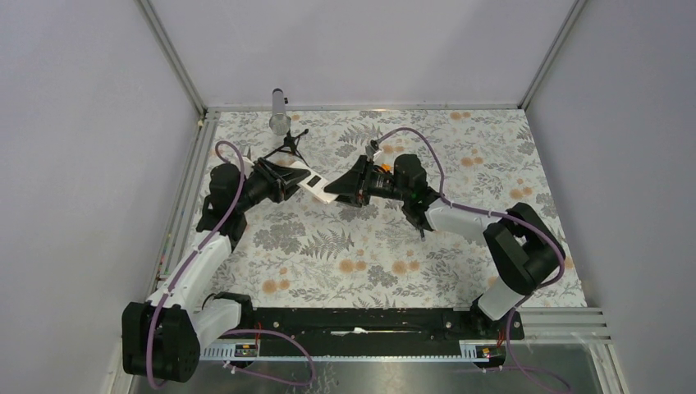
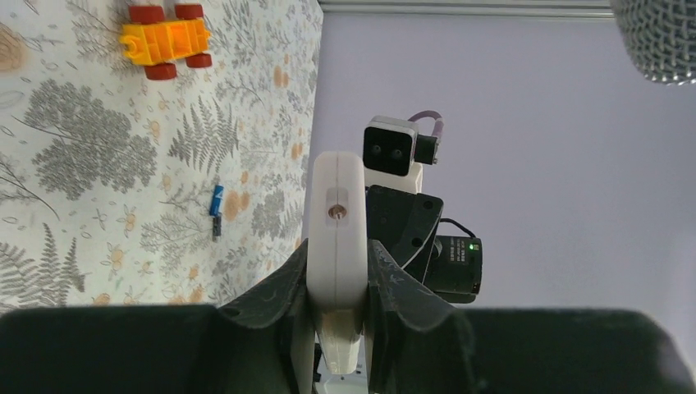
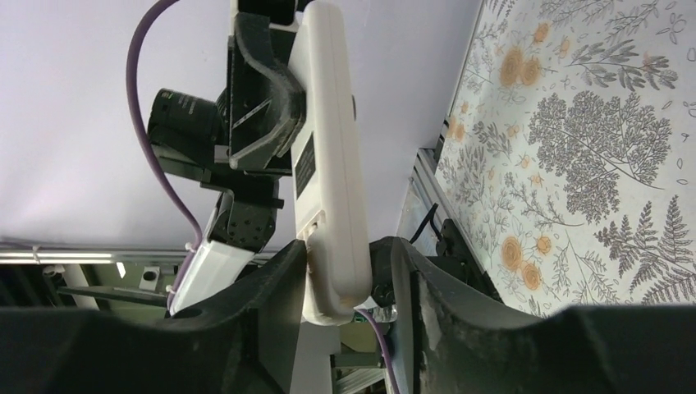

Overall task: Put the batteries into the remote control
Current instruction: Remove the battery cover from the remote control.

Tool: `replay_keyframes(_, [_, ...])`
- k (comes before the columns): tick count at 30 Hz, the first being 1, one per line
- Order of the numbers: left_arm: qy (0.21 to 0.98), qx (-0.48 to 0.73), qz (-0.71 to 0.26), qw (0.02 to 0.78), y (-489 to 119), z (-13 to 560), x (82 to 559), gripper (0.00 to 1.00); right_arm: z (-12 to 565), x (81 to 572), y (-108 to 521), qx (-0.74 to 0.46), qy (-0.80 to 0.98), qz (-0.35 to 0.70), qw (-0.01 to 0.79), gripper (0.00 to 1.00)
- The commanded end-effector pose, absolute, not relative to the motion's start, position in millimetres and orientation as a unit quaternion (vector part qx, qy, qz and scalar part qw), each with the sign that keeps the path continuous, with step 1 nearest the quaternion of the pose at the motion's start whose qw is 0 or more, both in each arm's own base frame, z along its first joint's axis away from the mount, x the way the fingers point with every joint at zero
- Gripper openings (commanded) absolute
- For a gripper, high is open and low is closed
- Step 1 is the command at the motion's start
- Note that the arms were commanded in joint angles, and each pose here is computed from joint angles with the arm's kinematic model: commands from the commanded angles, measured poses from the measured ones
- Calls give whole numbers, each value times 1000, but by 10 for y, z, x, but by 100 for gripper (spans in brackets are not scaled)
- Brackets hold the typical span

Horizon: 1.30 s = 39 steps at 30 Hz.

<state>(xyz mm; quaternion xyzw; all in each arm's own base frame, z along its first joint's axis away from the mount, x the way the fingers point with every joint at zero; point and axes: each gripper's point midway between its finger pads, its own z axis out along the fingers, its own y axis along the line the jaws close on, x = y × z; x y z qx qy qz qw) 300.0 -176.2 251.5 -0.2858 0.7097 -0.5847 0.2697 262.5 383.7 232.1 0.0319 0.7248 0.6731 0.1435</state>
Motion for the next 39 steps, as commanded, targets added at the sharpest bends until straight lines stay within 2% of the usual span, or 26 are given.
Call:
replay_keyframes(1, [687,-254,-587,345,-1674,2898,3099,0,2220,2708,3931,44,736,663,126,52])
replay_keyframes(5, [696,-250,-572,355,-1653,2808,3107,0,2197,2724,3965,59,730,672,104,60])
replay_keyframes(12, [714,-238,-527,394,-1555,2713,3162,0,2179,2688,3926,86,736,666,85,62])
replay_keyframes(19, [726,-221,-501,416,-1513,2630,3200,0,1980,2648,3929,118,759,639,35,54])
replay_keyframes(27, [728,-213,-507,410,-1545,2540,3201,0,1943,2738,3997,108,761,639,45,43])
replay_keyframes(28, [729,-215,-505,409,-1541,2531,3205,0,1954,2751,4003,104,759,640,51,45])
replay_keyframes(31, [734,-219,-500,405,-1534,2504,3212,0,2054,2772,4010,94,742,661,69,62])
replay_keyframes(33, [736,-222,-498,402,-1532,2475,3213,0,2088,2785,4014,92,733,670,73,70])
replay_keyframes(36, [736,-224,-497,401,-1528,2461,3215,0,2061,2804,4034,93,731,672,69,71])
replay_keyframes(39, [737,-225,-495,402,-1523,2450,3221,0,2018,2806,4059,95,730,675,58,63])
